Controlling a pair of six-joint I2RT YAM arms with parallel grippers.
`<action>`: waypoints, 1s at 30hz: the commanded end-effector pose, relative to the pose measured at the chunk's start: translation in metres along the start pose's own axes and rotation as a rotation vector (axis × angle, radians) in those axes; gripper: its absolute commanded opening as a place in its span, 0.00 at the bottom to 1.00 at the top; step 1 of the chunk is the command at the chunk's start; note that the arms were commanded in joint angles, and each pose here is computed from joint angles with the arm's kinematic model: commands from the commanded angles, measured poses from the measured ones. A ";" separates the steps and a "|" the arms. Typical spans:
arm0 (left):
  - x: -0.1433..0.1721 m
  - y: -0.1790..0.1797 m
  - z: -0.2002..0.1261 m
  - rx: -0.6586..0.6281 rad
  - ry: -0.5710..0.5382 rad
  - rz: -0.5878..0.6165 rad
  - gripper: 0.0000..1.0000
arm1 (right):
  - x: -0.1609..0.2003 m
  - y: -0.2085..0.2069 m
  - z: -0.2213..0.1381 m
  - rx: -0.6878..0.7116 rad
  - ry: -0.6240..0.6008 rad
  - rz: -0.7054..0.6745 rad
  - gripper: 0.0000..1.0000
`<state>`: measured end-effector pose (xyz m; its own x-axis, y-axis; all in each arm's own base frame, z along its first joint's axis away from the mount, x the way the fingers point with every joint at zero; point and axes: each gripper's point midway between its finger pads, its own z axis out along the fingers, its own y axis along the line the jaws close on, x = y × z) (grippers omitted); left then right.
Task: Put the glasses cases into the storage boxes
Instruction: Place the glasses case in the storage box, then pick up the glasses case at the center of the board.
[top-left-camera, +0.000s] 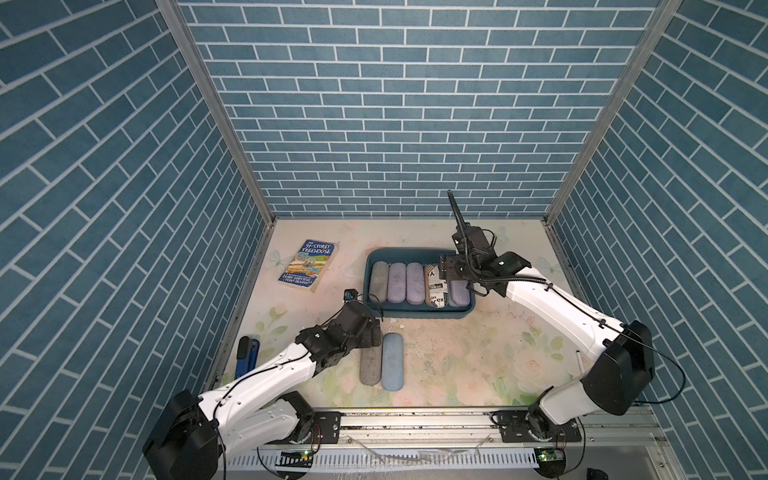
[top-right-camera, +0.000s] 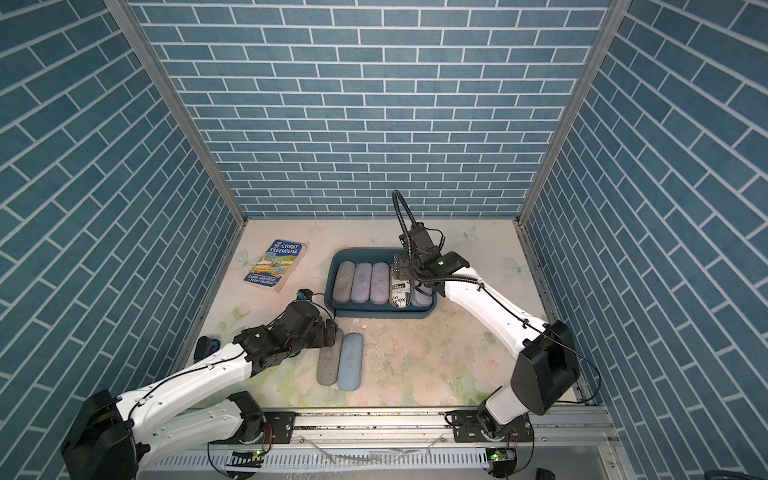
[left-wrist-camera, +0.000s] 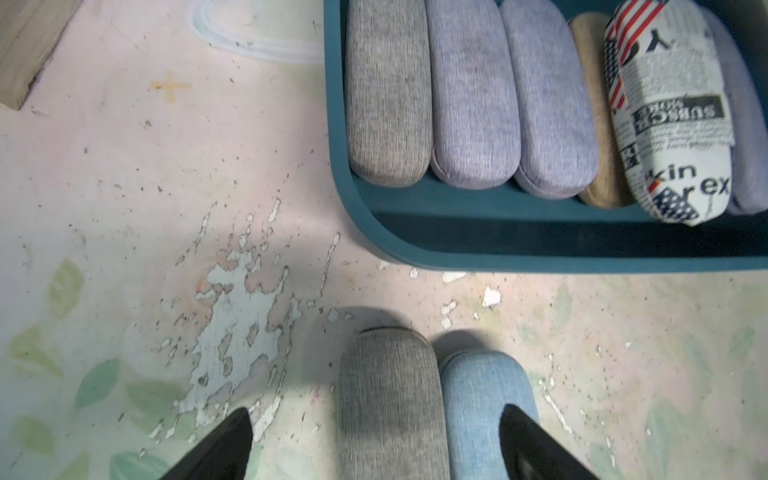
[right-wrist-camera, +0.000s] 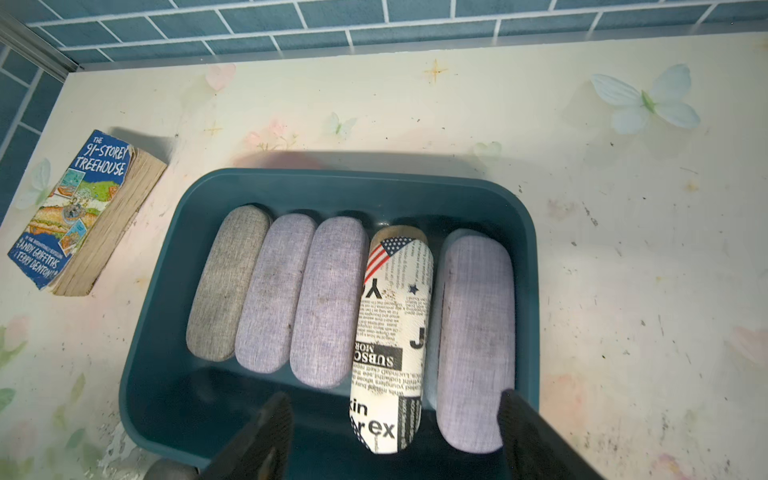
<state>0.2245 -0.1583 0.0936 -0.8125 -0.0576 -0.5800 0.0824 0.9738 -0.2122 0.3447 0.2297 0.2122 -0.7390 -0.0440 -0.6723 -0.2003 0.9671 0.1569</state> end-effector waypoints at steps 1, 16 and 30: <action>0.019 0.012 0.000 -0.076 0.046 0.026 0.94 | 0.012 -0.011 -0.007 0.018 0.003 0.026 0.79; 0.051 0.008 0.022 -0.127 0.140 0.060 0.90 | 0.052 -0.031 -0.017 0.024 0.020 0.076 0.79; 0.062 0.000 0.036 -0.103 0.184 0.059 0.88 | 0.062 -0.034 -0.012 0.029 0.043 0.075 0.79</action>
<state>0.1991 -0.1708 0.0360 -0.8932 0.0208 -0.4491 0.0760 0.9915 -0.1054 0.2989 0.1934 0.1745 -0.7793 -0.0175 -0.6264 -0.1531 0.9746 0.1633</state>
